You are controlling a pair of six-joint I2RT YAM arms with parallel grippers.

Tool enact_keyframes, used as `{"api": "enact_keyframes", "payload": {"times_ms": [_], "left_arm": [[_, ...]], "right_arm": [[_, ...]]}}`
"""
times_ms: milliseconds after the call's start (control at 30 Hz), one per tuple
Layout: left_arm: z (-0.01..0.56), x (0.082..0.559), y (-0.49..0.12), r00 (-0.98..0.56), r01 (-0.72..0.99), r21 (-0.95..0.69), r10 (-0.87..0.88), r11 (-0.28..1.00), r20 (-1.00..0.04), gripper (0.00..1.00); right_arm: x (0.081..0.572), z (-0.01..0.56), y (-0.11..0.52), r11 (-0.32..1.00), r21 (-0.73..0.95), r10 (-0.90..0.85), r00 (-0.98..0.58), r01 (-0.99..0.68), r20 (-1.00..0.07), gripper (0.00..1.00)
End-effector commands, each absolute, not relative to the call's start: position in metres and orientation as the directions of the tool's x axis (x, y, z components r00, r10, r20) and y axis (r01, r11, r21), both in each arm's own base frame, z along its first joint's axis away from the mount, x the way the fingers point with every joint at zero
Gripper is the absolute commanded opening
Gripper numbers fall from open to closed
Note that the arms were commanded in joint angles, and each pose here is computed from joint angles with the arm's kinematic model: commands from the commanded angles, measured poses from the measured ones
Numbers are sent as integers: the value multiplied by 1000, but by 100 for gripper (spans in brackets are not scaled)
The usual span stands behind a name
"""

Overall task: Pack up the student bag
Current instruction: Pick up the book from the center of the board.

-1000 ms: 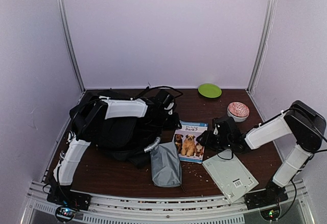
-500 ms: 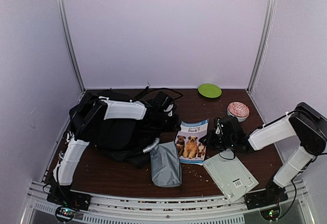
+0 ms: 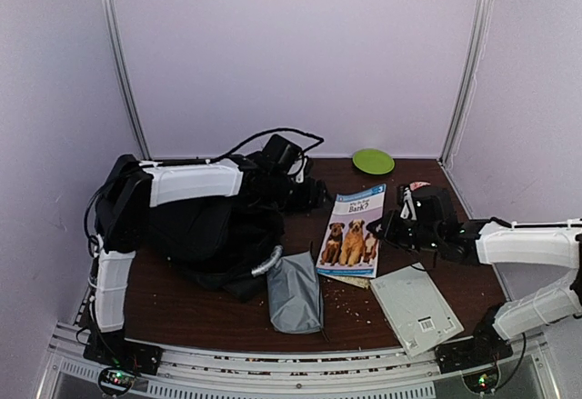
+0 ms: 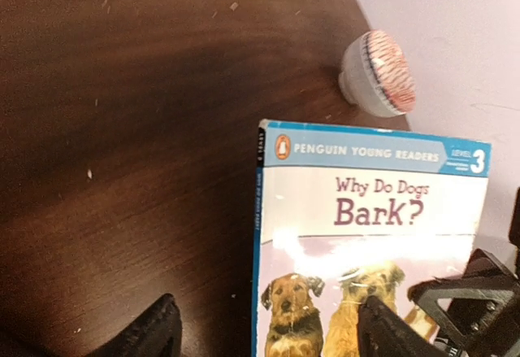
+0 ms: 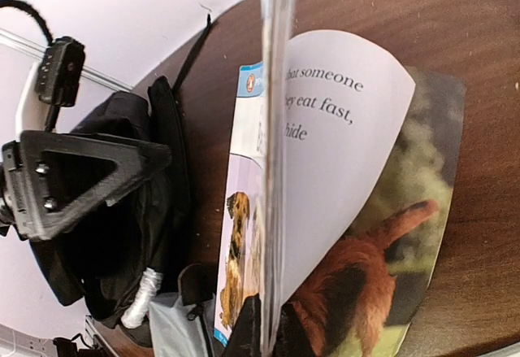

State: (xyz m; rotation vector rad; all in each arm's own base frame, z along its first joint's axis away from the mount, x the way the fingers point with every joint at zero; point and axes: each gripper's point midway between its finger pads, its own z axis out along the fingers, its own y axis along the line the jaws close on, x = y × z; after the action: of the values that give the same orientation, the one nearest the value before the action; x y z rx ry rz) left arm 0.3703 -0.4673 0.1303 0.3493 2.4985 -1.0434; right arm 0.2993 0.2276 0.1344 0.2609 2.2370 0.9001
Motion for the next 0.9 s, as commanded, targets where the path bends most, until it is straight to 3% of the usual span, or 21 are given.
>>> {"api": "enact_keyframes", "payload": {"times_ms": [0,167,300,400,567,867], "left_arm": [[242,360,-462,-790,481,-628,-8,612,-613,81],[320,327,-438,-688,546,-583,-75,602,-722,86],[372,291,-395,-513,544,-411,-98,731,-853,87],[384,268,-369,-461,548,-375,-104,748,-881,92],[363,243,-356,-489,597,-404,-86,693,-868,95],[380,203,-385,-504,760,-485,-80,433,-860,95]], "right_arm": [[303,180,205,785,614,427,-639,-90,-639,0],[290,241,214,710,658,428,-587,-251,-687,0],[262,285,227,612,671,398,-569,-419,-719,0],[239,308,231,541,667,387,-553,-512,-738,0],[196,342,240,403,641,365,-528,-653,-767,0],[143,384,274,164,588,320,-522,-792,-791,0]]}}
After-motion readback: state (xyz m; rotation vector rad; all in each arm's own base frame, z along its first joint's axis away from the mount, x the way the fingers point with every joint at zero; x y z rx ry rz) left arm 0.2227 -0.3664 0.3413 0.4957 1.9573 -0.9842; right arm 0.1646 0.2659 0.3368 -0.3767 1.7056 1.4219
